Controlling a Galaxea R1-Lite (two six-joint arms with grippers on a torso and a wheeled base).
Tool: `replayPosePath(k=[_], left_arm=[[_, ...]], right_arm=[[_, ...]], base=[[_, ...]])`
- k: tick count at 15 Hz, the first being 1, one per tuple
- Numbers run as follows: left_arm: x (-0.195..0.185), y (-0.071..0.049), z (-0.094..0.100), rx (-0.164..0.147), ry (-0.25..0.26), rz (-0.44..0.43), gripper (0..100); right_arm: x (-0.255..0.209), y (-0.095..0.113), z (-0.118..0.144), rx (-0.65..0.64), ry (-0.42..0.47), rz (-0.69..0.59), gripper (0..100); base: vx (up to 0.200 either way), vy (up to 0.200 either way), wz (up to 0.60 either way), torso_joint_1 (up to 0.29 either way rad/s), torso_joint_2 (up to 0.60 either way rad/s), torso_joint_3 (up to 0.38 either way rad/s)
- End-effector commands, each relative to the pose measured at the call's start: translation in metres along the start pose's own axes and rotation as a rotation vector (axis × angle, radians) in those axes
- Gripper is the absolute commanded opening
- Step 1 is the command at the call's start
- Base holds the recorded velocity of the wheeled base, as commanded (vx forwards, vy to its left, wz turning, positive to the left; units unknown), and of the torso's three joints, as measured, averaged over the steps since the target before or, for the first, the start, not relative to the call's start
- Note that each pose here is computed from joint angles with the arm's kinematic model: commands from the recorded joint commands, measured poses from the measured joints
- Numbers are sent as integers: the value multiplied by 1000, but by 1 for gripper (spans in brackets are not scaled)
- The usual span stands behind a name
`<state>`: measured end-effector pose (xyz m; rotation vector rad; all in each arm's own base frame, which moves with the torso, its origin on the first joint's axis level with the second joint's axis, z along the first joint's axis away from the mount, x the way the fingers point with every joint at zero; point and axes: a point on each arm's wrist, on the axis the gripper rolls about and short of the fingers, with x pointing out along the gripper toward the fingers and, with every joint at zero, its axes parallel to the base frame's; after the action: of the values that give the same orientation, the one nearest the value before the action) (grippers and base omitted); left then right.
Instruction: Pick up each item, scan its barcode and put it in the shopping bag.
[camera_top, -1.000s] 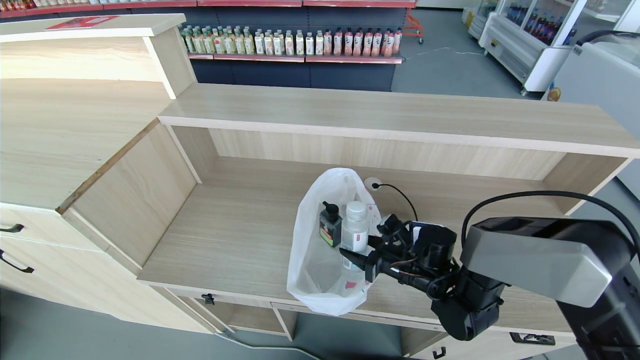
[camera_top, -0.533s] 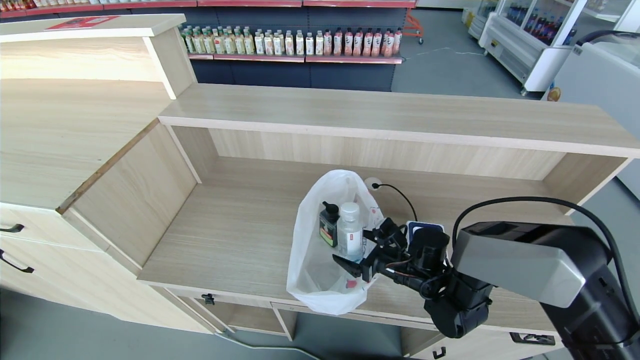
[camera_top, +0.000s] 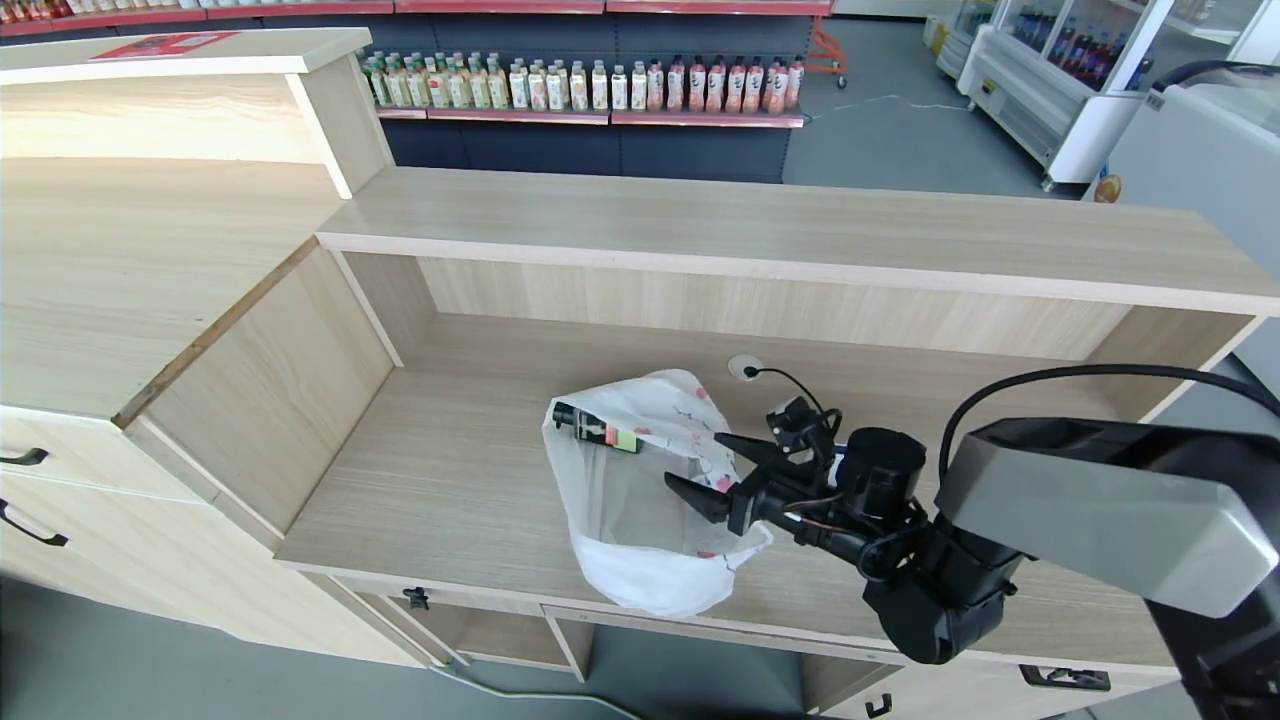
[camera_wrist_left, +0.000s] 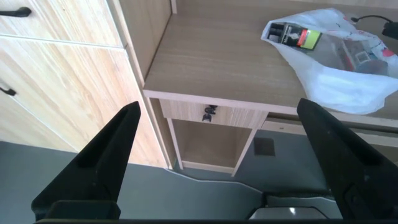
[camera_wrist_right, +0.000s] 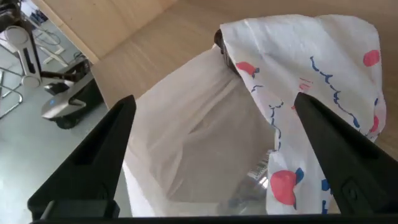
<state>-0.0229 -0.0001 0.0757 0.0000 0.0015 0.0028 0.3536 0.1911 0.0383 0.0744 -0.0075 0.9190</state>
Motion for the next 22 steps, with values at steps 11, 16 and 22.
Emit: replayPosePath(k=[11, 16, 22], left_arm=[[0, 0, 0, 0, 0, 0, 100], [0, 0, 0, 0, 0, 0, 100], [0, 0, 0, 0, 0, 0, 100]], right_arm=[[-142, 13, 98, 47, -37, -314, 100], [-248, 48, 166, 67, -2, -662, 100], [-336, 138, 90, 3, 84, -843, 100]], base=[[0, 0, 0, 0, 0, 0], [0, 0, 0, 0, 0, 0], [0, 0, 0, 0, 0, 0]])
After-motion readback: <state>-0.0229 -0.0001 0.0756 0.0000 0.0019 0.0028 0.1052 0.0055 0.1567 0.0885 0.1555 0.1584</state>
